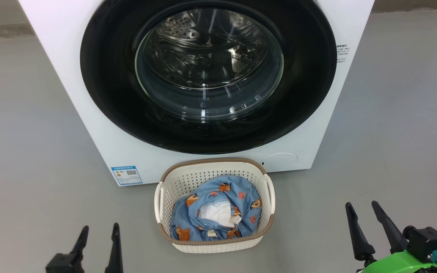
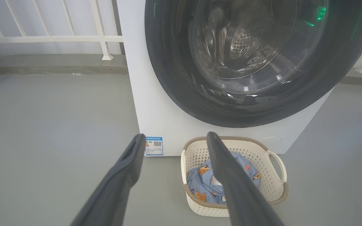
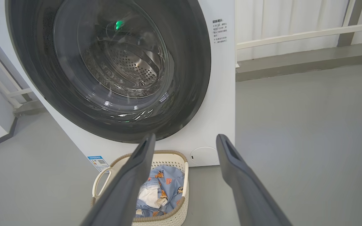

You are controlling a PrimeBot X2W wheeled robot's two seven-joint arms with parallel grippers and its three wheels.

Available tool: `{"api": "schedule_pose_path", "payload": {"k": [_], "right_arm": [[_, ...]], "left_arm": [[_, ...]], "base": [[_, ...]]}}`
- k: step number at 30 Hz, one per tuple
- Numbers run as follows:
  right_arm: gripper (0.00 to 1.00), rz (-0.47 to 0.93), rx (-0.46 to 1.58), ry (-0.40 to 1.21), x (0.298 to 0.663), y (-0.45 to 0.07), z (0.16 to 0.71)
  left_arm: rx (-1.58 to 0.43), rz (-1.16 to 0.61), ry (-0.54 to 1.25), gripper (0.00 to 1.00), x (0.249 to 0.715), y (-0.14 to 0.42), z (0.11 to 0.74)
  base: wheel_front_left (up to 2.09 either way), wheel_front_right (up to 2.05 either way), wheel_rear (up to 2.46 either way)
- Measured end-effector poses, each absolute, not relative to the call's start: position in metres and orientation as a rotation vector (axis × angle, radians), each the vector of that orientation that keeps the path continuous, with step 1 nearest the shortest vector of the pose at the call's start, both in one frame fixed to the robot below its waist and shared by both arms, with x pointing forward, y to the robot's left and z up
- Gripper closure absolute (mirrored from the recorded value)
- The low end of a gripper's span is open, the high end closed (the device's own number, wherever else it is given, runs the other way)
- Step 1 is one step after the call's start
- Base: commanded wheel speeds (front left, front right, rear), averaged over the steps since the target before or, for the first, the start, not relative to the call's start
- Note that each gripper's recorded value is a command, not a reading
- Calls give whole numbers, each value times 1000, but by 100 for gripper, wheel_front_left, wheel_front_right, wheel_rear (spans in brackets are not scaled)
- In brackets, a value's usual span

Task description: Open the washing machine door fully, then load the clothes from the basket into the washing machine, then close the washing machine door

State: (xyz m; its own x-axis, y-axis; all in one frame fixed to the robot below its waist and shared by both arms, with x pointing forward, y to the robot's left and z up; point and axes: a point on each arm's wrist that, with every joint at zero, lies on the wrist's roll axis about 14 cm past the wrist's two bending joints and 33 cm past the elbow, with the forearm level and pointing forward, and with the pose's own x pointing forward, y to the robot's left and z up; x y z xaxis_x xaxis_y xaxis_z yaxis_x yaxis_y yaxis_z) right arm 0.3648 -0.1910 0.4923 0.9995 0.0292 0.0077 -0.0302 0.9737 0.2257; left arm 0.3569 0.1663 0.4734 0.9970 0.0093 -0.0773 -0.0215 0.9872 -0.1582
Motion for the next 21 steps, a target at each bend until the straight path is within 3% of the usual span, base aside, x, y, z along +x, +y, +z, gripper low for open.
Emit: {"api": "schedule_pose_path", "payload": {"k": [21], "right_arm": [[0,29,3,-53,364,-196,500]], "left_arm": [[103,20,-36,0,355,169,493]], "base": [[0,0,0]]}}
